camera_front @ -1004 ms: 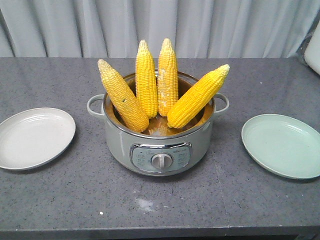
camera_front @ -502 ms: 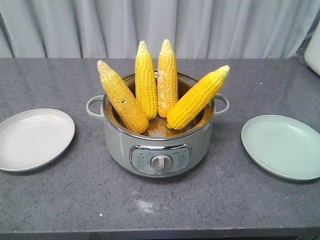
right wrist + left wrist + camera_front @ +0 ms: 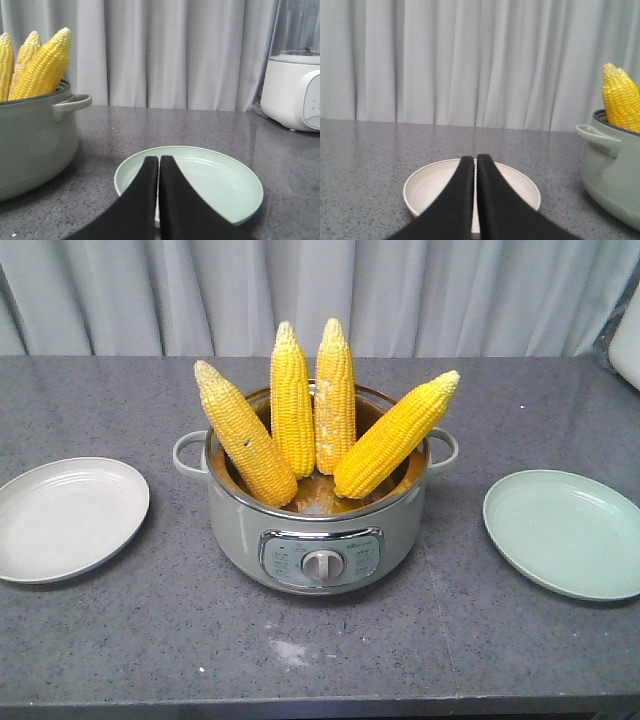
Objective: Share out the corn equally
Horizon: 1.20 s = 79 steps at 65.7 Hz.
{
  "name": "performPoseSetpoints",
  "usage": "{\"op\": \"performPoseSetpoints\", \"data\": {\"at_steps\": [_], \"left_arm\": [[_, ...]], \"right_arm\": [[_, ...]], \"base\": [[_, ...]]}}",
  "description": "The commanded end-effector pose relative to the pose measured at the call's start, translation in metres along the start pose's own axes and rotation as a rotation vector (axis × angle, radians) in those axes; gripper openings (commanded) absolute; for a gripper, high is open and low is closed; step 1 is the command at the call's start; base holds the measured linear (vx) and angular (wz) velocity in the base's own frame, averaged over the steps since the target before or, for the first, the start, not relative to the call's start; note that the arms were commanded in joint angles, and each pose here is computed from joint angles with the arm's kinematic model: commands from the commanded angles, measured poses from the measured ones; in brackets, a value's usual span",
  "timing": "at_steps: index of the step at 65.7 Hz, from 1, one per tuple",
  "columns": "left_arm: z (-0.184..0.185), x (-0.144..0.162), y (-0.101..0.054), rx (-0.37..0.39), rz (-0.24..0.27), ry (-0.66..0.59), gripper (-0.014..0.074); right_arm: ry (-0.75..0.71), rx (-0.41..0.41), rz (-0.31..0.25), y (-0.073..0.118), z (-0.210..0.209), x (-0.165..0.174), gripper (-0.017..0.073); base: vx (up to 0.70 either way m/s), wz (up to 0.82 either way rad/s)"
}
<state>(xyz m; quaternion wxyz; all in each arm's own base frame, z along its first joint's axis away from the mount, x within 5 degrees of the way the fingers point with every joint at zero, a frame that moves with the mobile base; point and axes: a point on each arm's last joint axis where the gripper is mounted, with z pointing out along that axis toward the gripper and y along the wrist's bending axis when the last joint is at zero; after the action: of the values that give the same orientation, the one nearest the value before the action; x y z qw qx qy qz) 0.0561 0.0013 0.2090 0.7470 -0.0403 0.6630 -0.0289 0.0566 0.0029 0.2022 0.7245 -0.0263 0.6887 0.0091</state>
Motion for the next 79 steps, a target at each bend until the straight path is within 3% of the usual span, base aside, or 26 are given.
{"op": "performPoseSetpoints", "data": {"at_steps": [1, 30, 36, 46, 63, 79], "left_arm": [[-0.001, -0.002, 0.000, 0.010, -0.011, -0.069, -0.0006], [-0.002, -0.007, -0.001, 0.012, -0.010, -0.103, -0.0006], [-0.004, -0.028, -0.003, 0.018, -0.023, -0.166, -0.0006], [-0.010, -0.084, -0.009, 0.031, -0.023, -0.212, -0.0006], [0.002, -0.177, -0.020, 0.031, -0.006, 0.002, -0.0006], [0.050, -0.194, -0.023, 0.015, 0.001, 0.256, -0.0006]], "right_arm": [[-0.068, 0.003, -0.016, 0.000, 0.000, -0.004, -0.0006], [-0.102, 0.004, -0.016, 0.000, 0.000, -0.009, -0.0006], [-0.134, 0.005, 0.010, -0.001, -0.002, -0.024, -0.0006], [-0.160, 0.003, 0.004, -0.002, -0.011, -0.069, -0.0006], [-0.051, -0.003, -0.009, -0.003, -0.008, -0.149, -0.0006], [0.131, -0.011, -0.008, -0.004, 0.032, -0.182, -0.0006]], "base": [[0.00, 0.00], [0.00, 0.00], [0.00, 0.00], [0.00, 0.00], [0.00, 0.00], [0.00, 0.00]]}}
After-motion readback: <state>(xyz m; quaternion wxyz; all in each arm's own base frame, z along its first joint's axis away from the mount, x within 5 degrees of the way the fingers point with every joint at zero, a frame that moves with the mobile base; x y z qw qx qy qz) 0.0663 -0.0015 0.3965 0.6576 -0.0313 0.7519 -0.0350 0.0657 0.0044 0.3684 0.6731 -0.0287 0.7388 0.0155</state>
